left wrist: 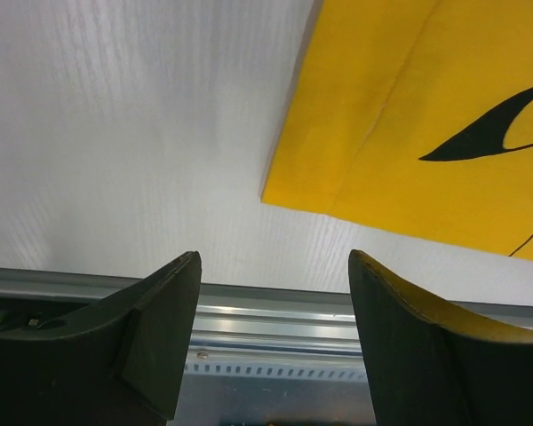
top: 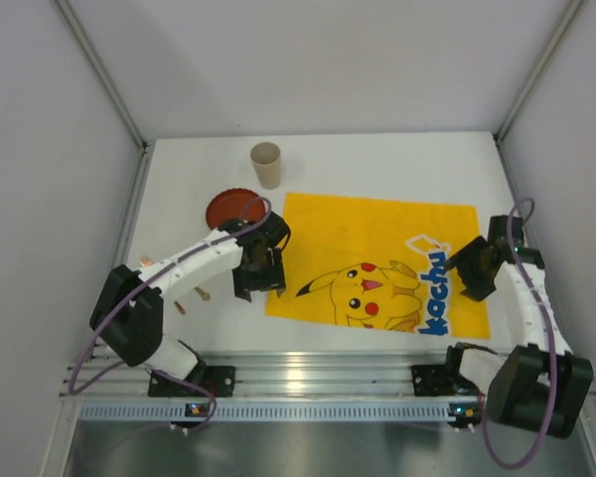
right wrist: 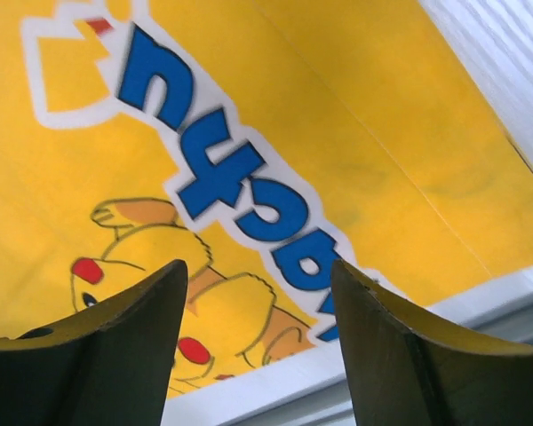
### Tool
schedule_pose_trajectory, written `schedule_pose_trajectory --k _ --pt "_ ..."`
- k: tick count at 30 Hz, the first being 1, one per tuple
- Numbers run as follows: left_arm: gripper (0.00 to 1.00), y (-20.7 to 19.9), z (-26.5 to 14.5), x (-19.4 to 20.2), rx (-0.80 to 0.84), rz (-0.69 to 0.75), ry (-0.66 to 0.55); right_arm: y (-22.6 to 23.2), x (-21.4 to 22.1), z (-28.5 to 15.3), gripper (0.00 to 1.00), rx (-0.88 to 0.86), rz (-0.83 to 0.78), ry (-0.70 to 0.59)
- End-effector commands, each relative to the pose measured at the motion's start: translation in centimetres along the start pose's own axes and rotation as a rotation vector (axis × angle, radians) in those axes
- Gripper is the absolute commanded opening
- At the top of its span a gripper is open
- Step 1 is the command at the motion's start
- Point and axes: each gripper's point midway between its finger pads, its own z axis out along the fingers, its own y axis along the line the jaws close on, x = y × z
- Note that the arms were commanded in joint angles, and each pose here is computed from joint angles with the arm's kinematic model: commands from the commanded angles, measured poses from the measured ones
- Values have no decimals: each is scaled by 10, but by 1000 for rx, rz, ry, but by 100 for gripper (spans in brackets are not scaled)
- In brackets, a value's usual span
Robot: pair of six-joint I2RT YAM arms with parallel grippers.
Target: Set the dinner table for one person
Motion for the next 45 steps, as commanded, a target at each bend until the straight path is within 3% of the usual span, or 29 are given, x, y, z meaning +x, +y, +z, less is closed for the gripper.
schedule_pose_trajectory --k 1,8,14,16,20,21,25,28,36,44,45 --pt "73 -20 0 -27 46 32 -86 59 -51 -9 66 -148 -50 -91" --pt "75 -24 42 -42 -79 60 -53 106 -97 -4 65 -180 -74 -102" --pt "72 -27 69 -38 -36 70 -57 109 -95 -17 64 -196 -113 -85" --pt "66 -29 78 -37 -9 70 -64 100 -91 -23 64 -177 -149 -87" --pt "44 -41 93 -27 75 57 -37 85 -75 -22 64 -141 -167 -53" --pt "33 -38 99 -21 77 46 -20 83 -68 -18 63 -143 -159 -35" --pt "8 -35 108 -12 76 17 7 95 -55 -3 63 -182 -167 21" --pt "0 -22 101 -7 37 -21 -1 102 -52 10 63 -184 -165 55" --pt "0 30 80 32 -40 -142 5 118 -38 36 62 -205 -203 113" --pt "0 48 59 46 -47 -229 -10 128 -20 66 62 -207 -239 170" --pt "9 50 58 47 -53 -241 -12 132 -20 69 62 -210 -247 169"
